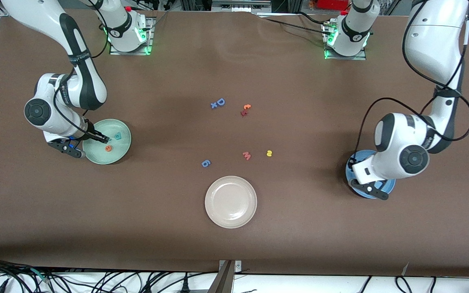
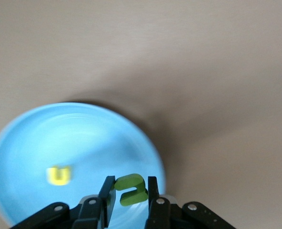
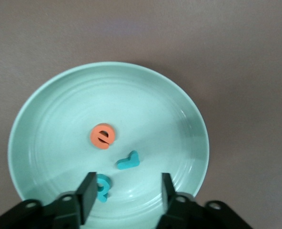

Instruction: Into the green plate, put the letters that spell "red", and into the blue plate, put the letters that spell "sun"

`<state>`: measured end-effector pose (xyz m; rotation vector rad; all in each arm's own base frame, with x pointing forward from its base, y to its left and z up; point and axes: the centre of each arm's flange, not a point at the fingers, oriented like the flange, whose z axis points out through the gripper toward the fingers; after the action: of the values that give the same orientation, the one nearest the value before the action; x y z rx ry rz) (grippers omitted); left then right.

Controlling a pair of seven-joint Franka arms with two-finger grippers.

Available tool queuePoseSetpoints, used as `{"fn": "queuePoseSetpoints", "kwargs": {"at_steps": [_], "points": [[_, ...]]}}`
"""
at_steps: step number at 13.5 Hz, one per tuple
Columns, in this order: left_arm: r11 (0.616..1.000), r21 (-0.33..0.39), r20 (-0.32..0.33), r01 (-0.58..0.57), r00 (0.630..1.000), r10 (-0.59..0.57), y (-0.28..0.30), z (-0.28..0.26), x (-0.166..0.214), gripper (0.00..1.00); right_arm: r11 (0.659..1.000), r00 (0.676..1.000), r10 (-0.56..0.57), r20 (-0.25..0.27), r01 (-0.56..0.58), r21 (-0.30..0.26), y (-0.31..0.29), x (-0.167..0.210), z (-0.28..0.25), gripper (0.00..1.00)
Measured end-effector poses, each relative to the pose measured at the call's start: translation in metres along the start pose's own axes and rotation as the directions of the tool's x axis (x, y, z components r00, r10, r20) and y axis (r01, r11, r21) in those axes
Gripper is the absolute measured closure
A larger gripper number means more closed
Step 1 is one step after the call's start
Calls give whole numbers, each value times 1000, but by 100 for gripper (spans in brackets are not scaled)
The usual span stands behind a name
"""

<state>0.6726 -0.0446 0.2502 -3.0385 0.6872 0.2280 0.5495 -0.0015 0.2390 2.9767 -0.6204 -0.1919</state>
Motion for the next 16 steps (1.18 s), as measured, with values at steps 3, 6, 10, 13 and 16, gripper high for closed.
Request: {"fn": "queuePoseSetpoints", "kwargs": {"at_steps": [3, 6, 10, 13, 16], "points": [[1000, -3, -1, -19, 1000, 19, -19, 1, -7, 69, 1000, 999, -6, 36, 5, 14, -5, 6, -60, 2], [1000, -8, 7, -9, 1000, 9, -25, 7, -9, 44, 1000, 996, -18, 88, 17, 22, -7, 9, -154, 1], [1000, -10, -5, 6, 1000, -6, -27, 3, -8, 4, 999, 995, -33, 90, 30, 34, -7, 8, -254, 0], [995, -42, -14, 90, 996, -91, 4, 1, 5, 0, 997, 999, -51, 8, 50, 66, -7, 7, -320, 0], [986, -53, -6, 157, 987, -158, 55, 0, 21, 0, 993, 996, -71, -55, 76, 89, -4, 5, -356, 0]]}}
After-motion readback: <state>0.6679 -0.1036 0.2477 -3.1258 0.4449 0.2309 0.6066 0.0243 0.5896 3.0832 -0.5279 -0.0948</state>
